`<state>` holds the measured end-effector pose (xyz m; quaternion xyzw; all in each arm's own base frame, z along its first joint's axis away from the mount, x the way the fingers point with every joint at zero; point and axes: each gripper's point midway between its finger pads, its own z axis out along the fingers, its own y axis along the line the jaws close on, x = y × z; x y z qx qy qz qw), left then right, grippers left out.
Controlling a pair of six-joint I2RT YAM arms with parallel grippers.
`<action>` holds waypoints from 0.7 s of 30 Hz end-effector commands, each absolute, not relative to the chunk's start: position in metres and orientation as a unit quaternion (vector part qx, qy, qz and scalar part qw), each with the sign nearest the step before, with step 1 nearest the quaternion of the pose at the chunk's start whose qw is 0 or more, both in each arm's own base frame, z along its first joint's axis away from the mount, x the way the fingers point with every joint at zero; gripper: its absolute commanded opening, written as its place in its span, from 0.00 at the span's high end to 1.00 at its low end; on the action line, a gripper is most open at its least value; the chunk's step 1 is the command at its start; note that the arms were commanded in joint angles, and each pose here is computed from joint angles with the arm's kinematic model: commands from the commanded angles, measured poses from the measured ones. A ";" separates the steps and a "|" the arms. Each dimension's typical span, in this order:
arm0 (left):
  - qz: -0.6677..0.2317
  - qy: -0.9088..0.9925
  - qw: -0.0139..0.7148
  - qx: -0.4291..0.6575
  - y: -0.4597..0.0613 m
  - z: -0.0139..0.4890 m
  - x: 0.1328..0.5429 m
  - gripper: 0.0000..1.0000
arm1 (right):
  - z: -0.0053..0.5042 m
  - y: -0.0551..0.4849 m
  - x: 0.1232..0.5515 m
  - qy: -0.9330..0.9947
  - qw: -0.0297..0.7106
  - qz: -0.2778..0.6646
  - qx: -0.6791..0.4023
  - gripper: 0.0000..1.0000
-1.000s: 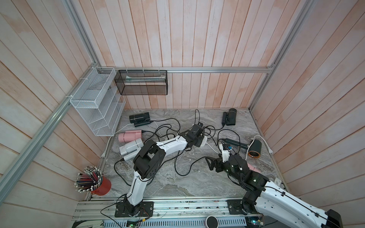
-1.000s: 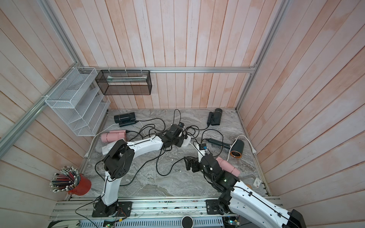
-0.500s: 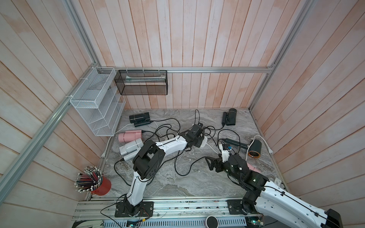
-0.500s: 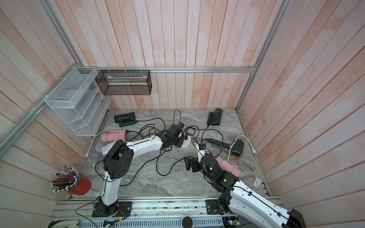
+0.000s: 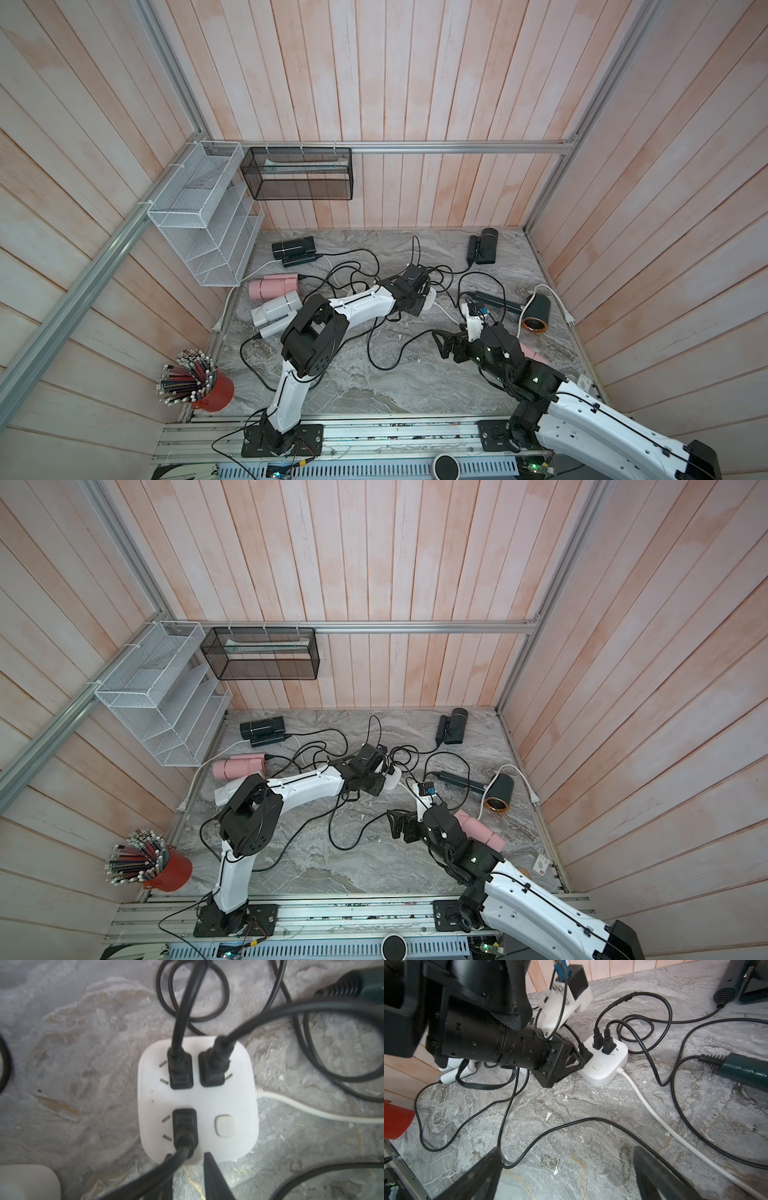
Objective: Charge the blow dryers
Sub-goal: Insert the plug into the socket.
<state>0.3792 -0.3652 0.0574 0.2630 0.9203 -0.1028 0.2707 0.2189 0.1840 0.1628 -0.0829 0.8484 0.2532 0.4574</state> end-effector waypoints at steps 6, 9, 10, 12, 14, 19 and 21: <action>-0.126 0.921 0.260 0.263 -0.363 0.070 0.362 0.57 | 0.163 0.179 0.219 0.850 0.458 0.247 -0.076 0.02; -0.158 0.913 0.277 0.255 -0.363 0.089 0.355 0.54 | 0.165 0.180 0.220 0.849 0.460 0.248 -0.077 0.02; -0.169 0.910 0.284 0.251 -0.363 0.097 0.352 0.53 | 0.166 0.181 0.220 0.849 0.461 0.248 -0.077 0.02; -0.188 0.904 0.297 0.244 -0.362 0.115 0.348 0.50 | 0.168 0.181 0.222 0.849 0.463 0.244 -0.078 0.02; -0.205 0.897 0.312 0.236 -0.360 0.135 0.344 0.46 | 0.171 0.181 0.223 0.847 0.467 0.241 -0.079 0.02; -0.244 0.875 0.356 0.218 -0.350 0.184 0.333 0.28 | 0.184 0.181 0.230 0.842 0.481 0.231 -0.081 0.02; -0.252 0.869 0.372 0.210 -0.343 0.200 0.330 0.20 | 0.189 0.179 0.234 0.839 0.490 0.222 -0.076 0.01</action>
